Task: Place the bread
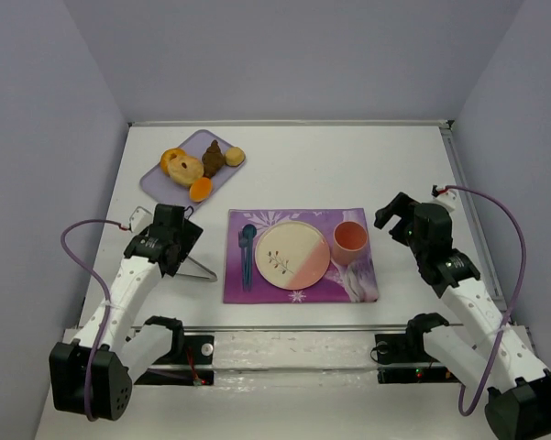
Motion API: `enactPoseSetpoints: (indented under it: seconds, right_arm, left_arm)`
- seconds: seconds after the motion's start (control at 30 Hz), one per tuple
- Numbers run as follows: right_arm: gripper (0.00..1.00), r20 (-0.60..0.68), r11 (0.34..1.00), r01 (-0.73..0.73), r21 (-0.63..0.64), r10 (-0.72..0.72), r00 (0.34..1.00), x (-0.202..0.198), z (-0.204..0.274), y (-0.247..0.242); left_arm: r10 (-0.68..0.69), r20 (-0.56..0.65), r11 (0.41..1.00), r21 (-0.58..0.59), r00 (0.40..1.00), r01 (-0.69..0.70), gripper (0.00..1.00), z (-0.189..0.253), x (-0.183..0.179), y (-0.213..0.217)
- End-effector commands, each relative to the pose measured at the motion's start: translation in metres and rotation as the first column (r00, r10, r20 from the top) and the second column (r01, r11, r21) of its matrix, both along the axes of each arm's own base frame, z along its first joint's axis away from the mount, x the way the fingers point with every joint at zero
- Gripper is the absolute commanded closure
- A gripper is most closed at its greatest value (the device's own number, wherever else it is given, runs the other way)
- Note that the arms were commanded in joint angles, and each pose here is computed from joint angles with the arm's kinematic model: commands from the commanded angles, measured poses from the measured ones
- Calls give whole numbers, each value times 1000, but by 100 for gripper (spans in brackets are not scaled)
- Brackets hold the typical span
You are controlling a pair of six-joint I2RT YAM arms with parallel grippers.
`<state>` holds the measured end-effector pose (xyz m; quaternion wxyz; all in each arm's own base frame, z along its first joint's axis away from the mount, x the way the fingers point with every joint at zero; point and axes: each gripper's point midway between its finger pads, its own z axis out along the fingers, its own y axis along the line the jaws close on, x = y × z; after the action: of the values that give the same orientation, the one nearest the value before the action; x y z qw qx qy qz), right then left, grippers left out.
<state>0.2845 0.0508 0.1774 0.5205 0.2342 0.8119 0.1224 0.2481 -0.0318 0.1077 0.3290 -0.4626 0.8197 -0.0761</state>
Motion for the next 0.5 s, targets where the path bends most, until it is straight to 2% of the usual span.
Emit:
enactPoseSetpoints:
  seconds: [0.0, 0.2, 0.47]
  right_arm:
    - [0, 24, 1000, -1, -15, 1, 1000, 5, 10, -1]
    - [0, 10, 1000, 8, -25, -8, 1000, 7, 6, -3]
    - [0, -13, 999, -9, -43, 8, 1000, 12, 2, 0]
  left_arm:
    - [120, -124, 992, 48, 985, -115, 1, -15, -19, 16]
    - [149, -209, 989, 33, 966, -145, 1, -36, -31, 14]
    - [211, -227, 977, 62, 951, -202, 1, -43, -26, 20]
